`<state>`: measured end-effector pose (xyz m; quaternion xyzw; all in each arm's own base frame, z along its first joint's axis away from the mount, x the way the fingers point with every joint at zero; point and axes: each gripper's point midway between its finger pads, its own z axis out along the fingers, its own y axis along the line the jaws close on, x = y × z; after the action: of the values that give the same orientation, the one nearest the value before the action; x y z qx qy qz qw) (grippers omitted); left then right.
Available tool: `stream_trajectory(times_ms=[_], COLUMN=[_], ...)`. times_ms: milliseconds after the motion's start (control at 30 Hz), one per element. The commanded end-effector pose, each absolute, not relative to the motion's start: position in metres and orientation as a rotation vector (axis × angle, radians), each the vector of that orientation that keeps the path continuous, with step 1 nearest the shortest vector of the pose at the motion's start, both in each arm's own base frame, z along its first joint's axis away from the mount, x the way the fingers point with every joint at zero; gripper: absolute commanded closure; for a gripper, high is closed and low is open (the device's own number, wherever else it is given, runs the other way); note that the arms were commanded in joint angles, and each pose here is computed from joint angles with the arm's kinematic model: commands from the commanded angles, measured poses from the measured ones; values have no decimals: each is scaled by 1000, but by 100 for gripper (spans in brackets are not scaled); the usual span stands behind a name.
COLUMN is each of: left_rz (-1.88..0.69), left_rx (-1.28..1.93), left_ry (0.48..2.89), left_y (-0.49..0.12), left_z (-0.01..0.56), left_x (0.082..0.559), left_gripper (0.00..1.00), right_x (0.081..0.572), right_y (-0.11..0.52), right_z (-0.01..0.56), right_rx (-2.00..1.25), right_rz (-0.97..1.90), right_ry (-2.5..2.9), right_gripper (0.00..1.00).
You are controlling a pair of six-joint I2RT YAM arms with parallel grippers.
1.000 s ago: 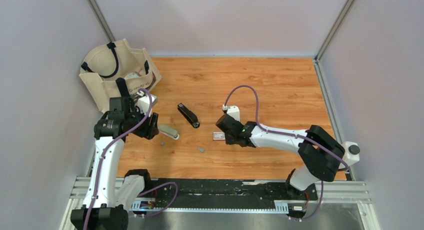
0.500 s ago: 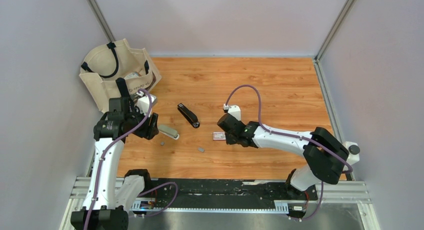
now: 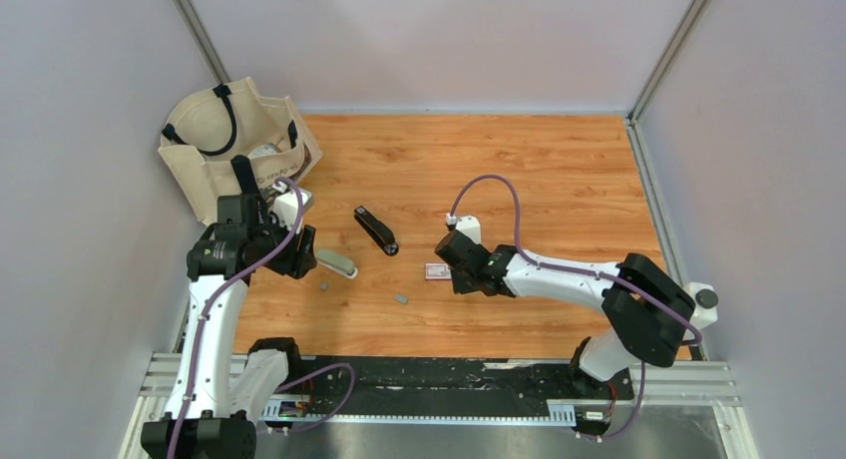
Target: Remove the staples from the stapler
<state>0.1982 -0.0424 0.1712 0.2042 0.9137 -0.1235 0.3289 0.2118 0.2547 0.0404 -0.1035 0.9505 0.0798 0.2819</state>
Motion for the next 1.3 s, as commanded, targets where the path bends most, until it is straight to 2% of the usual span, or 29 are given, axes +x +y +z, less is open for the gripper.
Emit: stream_trajectory(times_ms=[0, 1267], left_rz=[-327, -337], left_rx=[553, 559], left_ry=[2372, 2374], left_y=[-43, -44], left_z=[172, 171], left_x=[198, 197], left_gripper=[40, 40], right_x=[213, 238], right_y=[259, 264], right_z=[38, 38], right_rx=[-286, -294], right_rz=[213, 205], right_ry=[2548, 2525], right_gripper=[100, 100])
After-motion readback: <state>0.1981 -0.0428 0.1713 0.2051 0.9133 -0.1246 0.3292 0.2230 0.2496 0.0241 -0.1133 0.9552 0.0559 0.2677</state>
